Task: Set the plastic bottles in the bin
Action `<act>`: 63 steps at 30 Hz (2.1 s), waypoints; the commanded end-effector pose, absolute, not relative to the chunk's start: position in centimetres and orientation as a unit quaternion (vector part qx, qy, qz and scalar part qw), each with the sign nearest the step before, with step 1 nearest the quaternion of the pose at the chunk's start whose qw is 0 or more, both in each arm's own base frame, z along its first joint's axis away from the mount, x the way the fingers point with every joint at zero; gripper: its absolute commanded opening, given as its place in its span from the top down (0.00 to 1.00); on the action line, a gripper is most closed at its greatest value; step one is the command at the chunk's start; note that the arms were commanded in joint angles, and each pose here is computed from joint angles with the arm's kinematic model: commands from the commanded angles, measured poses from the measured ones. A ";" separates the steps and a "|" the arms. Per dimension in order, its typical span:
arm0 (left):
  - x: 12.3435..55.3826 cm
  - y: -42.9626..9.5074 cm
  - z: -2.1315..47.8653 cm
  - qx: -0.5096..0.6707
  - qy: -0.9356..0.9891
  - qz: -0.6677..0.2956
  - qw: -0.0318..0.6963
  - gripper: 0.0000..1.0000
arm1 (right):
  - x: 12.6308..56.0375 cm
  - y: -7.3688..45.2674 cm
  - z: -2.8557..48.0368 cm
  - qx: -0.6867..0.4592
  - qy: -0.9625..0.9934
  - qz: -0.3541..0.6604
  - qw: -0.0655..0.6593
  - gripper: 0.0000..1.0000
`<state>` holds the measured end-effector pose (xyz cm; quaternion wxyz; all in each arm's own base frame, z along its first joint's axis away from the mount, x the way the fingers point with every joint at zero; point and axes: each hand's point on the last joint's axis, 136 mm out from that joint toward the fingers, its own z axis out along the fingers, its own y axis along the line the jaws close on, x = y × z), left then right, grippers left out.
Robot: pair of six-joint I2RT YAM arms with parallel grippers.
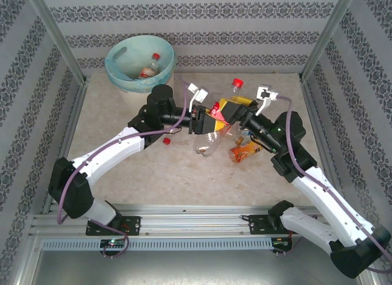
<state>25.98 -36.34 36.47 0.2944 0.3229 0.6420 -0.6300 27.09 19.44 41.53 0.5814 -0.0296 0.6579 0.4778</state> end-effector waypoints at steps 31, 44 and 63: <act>56.3 -10.0 40.5 0.072 0.751 -0.112 0.647 0.57 | 25.0 6.8 39.4 0.175 0.611 0.325 0.701 0.21; 55.1 -9.6 40.4 0.085 0.756 -0.095 0.642 0.23 | 25.2 7.1 39.0 0.176 0.615 0.330 0.694 0.22; 60.1 -10.7 32.6 0.064 0.857 -0.132 0.493 0.54 | 25.4 6.8 38.5 0.173 0.624 0.309 0.697 0.22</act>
